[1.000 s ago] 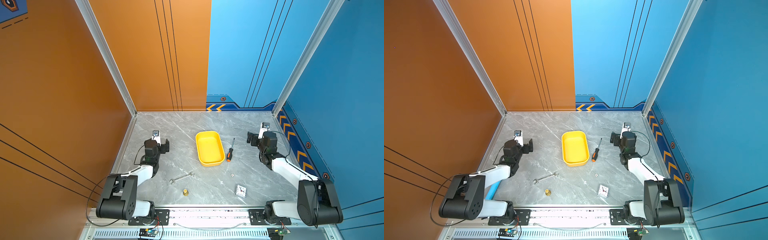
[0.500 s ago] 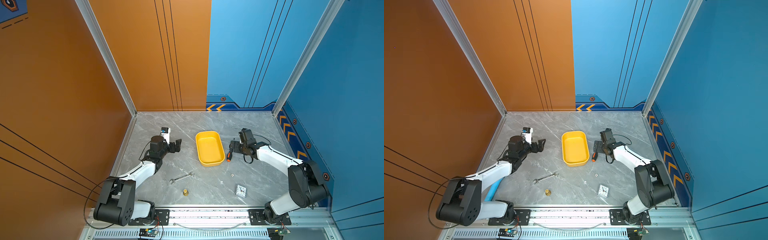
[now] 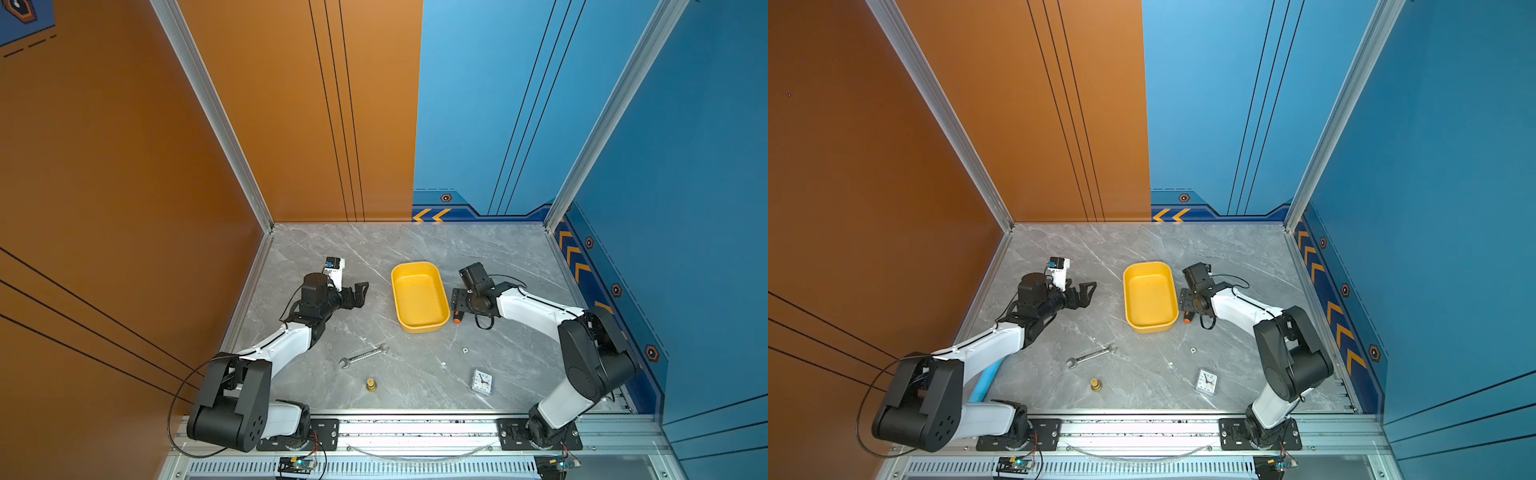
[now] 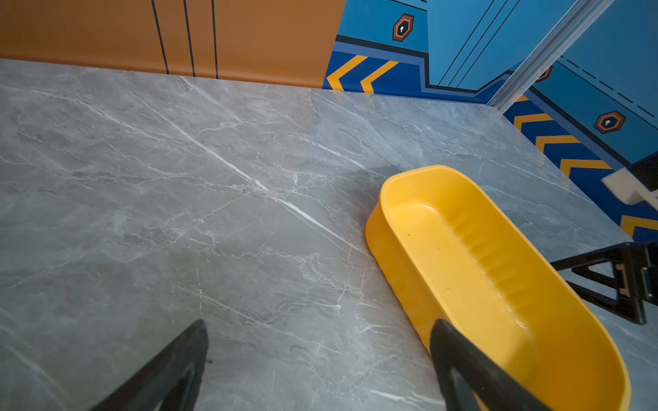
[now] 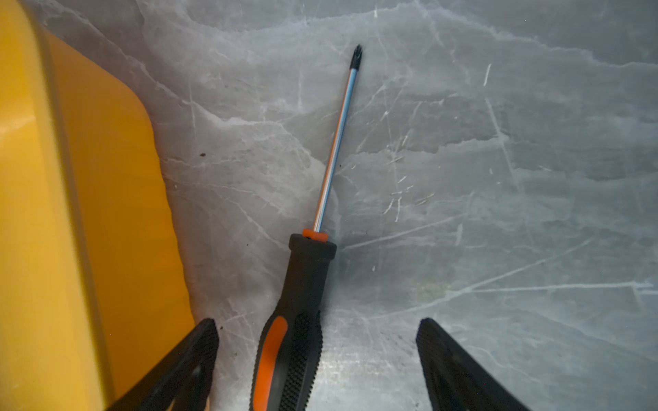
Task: Put the screwdriver in the bin
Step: 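Reach the right gripper to the screwdriver handle while the left arm lifts slightly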
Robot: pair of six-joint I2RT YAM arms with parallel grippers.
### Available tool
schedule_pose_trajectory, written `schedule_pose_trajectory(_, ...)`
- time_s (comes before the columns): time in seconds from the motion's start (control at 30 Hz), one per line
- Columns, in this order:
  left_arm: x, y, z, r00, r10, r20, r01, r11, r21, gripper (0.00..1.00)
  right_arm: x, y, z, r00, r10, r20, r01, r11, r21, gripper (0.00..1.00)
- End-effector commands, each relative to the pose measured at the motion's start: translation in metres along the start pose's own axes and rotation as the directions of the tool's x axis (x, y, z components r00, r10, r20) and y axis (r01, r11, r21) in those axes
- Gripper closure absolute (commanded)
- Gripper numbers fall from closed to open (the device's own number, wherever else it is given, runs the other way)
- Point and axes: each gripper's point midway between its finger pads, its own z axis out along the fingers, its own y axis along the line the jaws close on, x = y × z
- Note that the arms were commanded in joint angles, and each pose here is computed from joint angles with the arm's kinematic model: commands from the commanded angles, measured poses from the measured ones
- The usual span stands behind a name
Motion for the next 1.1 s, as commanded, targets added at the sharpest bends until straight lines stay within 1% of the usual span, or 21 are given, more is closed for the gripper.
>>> schedule_pose_trajectory(0.0, 0.008, -0.008, 0.004, 0.999, -0.024, -0.035, 0.026, 0.998, 0.049, 0.02, -0.001, -0.004, 0.0, 1.0, 0.013, -0.003, -0.012, 0.999, 0.045, 0.19)
schedule_pose_trajectory(0.27, 0.01, -0.005, 0.004, 0.999, -0.021, -0.039, 0.023, 0.999, 0.041, 0.02, 0.006, 0.0, 0.013, 0.999, 0.005, -0.036, -0.004, 0.999, 0.047, 0.36)
schedule_pose_trajectory(0.57, 0.013, -0.006, 0.005, 0.998, -0.028, -0.05, 0.031, 0.998, 0.048, 0.02, 0.013, 0.01, 0.026, 0.997, -0.012, -0.071, 0.015, 0.999, 0.038, 0.45)
schedule_pose_trajectory(0.63, 0.013, -0.006, 0.005, 0.998, -0.027, -0.049, 0.029, 0.998, 0.049, 0.02, 0.014, 0.01, 0.028, 0.997, -0.011, -0.075, 0.014, 0.999, 0.039, 0.49)
schedule_pose_trajectory(0.73, 0.013, -0.006, 0.004, 0.998, -0.028, -0.048, 0.031, 0.998, 0.048, 0.02, 0.016, 0.008, 0.03, 0.996, -0.011, -0.083, 0.015, 0.999, 0.044, 0.59)
schedule_pose_trajectory(0.83, 0.013, -0.006, 0.004, 0.998, -0.028, -0.048, 0.031, 0.998, 0.048, 0.02, 0.018, 0.007, 0.031, 0.996, -0.006, -0.094, 0.01, 0.999, 0.038, 0.71)
schedule_pose_trajectory(0.9, 0.013, -0.006, 0.004, 0.998, -0.031, -0.047, 0.033, 0.998, 0.048, 0.02, 0.019, 0.007, 0.031, 0.994, 0.0, -0.106, 0.002, 1.0, 0.023, 0.85)
schedule_pose_trajectory(0.97, 0.012, -0.007, 0.003, 0.998, -0.033, -0.047, 0.036, 0.998, 0.053, 0.02, 0.02, 0.007, 0.031, 0.993, 0.01, -0.117, -0.009, 1.0, 0.01, 0.95)
schedule_pose_trajectory(1.0, 0.012, -0.007, 0.003, 0.998, -0.033, -0.047, 0.036, 0.998, 0.054, 0.02, 0.02, 0.006, 0.03, 0.992, 0.013, -0.122, -0.013, 1.0, 0.003, 0.98)
schedule_pose_trajectory(1.07, 0.011, -0.008, 0.003, 0.998, -0.036, -0.046, 0.038, 0.998, 0.058, 0.02, 0.018, 0.007, 0.027, 0.993, 0.019, -0.118, -0.021, 1.0, -0.013, 1.0)
